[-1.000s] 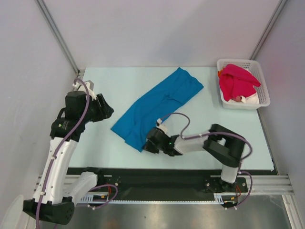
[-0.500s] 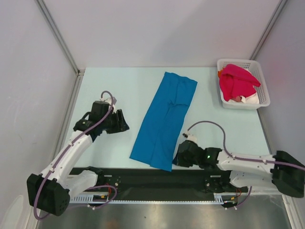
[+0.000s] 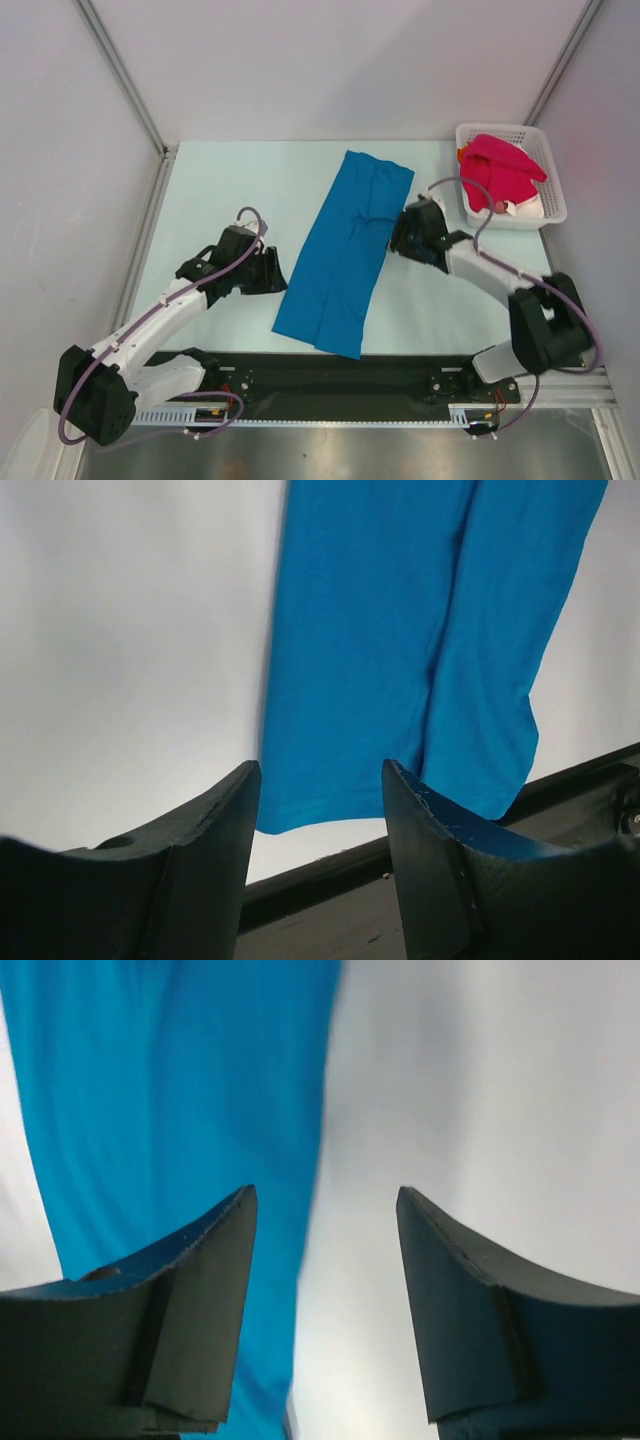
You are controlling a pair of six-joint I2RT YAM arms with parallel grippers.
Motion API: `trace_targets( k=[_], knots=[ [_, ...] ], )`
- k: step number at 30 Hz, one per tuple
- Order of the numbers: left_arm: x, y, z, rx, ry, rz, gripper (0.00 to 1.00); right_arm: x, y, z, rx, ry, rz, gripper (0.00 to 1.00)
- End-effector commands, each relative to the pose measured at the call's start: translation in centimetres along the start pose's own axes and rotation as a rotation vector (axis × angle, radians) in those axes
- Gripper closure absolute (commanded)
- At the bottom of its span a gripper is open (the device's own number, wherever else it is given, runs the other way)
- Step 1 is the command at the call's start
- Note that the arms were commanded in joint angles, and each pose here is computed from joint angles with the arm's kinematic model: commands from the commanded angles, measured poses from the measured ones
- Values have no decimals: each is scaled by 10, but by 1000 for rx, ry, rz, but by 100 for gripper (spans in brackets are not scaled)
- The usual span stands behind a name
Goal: Fold and stack the t-shirts
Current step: Fold the tshirt
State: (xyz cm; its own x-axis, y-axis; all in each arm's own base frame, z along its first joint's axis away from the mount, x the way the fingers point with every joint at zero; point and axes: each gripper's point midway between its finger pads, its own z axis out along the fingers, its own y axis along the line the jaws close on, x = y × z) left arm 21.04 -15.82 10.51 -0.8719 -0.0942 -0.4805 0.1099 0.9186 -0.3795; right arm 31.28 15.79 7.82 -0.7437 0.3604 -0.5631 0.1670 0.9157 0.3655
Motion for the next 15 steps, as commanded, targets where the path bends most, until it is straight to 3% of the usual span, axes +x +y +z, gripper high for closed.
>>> trace_targets(
  k=[1, 7, 11, 15],
  knots=[
    [-6, -8, 1, 14, -40, -9, 43, -76, 14, 24, 1, -165, -77, 37],
    [-3, -12, -2, 33, -49, -9, 43, -155, 20, 82, 30, -274, -40, 29],
    [-1, -10, -3, 28, -54, -12, 43, -176, 9, 123, 79, -272, -20, 28],
    [1, -10, -2, 28, -47, -11, 43, -193, -8, 149, 128, -293, 27, 37]
  ],
)
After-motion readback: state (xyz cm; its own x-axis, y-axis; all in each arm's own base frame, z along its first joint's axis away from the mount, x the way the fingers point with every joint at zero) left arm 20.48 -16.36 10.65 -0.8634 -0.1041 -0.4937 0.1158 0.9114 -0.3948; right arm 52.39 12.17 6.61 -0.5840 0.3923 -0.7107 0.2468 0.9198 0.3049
